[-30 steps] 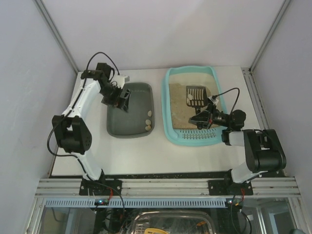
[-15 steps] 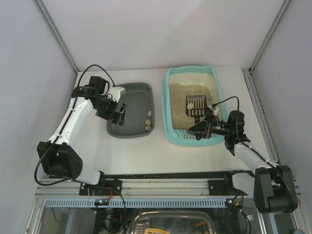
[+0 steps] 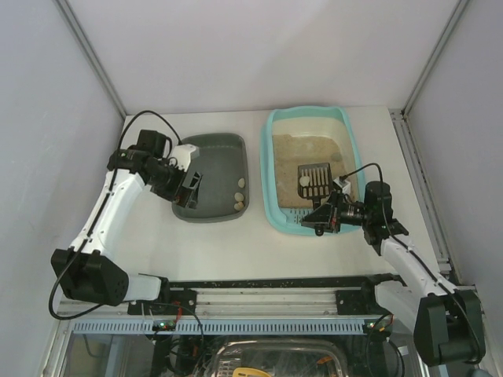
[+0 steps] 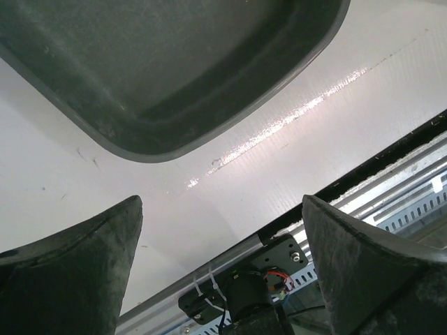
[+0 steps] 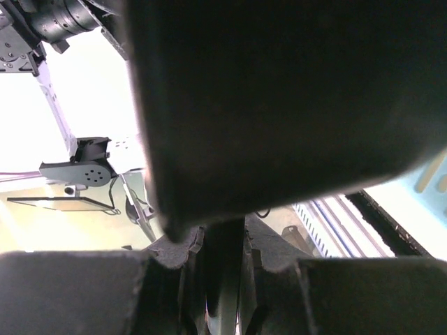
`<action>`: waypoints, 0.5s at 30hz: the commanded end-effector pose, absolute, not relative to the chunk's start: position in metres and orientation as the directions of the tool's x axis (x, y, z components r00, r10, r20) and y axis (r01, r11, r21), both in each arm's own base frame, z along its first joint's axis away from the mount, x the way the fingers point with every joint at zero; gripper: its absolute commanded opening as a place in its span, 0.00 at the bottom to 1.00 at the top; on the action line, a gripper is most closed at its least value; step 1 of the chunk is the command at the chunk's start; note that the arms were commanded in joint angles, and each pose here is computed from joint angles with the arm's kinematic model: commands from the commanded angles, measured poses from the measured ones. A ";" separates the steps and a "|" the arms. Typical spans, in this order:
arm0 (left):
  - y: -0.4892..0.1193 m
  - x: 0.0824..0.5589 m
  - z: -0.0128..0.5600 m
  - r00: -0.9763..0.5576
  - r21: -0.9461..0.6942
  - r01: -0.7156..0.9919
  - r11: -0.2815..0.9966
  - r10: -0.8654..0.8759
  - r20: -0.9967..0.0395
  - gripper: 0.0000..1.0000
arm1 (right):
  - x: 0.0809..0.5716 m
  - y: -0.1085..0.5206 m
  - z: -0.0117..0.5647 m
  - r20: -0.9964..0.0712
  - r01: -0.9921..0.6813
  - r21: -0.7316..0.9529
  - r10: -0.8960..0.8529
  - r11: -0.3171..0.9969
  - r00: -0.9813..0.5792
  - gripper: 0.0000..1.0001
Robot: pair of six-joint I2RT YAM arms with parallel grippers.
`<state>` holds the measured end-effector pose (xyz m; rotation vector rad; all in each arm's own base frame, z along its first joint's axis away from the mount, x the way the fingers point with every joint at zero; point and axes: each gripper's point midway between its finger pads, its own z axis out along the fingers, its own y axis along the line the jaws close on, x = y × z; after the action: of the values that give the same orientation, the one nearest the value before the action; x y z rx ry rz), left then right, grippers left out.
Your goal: Clean the litter box
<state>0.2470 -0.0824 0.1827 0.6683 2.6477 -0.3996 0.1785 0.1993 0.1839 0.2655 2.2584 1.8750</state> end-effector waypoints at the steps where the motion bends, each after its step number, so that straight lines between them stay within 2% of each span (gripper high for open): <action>1: -0.082 0.258 0.204 -0.794 -0.136 0.467 0.874 0.346 -0.499 1.00 | 0.182 0.201 0.209 -0.132 -0.071 0.971 0.261 0.229 -0.956 0.00; 8: -0.065 0.273 0.202 -0.812 -0.057 0.357 0.933 0.280 -0.512 1.00 | 0.187 0.207 0.232 -0.153 -0.099 0.976 0.286 0.192 -0.946 0.00; 11: -0.052 0.273 0.191 -0.821 0.003 0.319 0.948 0.278 -0.499 1.00 | 0.181 0.213 0.229 -0.175 -0.104 0.958 0.256 0.268 -0.951 0.00; 13: -0.048 0.269 0.190 -0.818 0.020 0.315 0.949 0.283 -0.501 1.00 | 0.181 0.215 0.236 -0.178 -0.116 0.966 0.272 0.229 -0.946 0.00; 15: -0.042 0.267 0.190 -0.813 0.049 0.305 0.951 0.287 -0.507 1.00 | 0.182 0.221 0.250 -0.227 -0.180 0.965 0.259 0.191 -0.939 0.00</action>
<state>0.2669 -0.0565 0.1834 0.4677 2.6325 -0.1602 0.1766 0.2140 0.2196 0.1946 2.2649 1.7964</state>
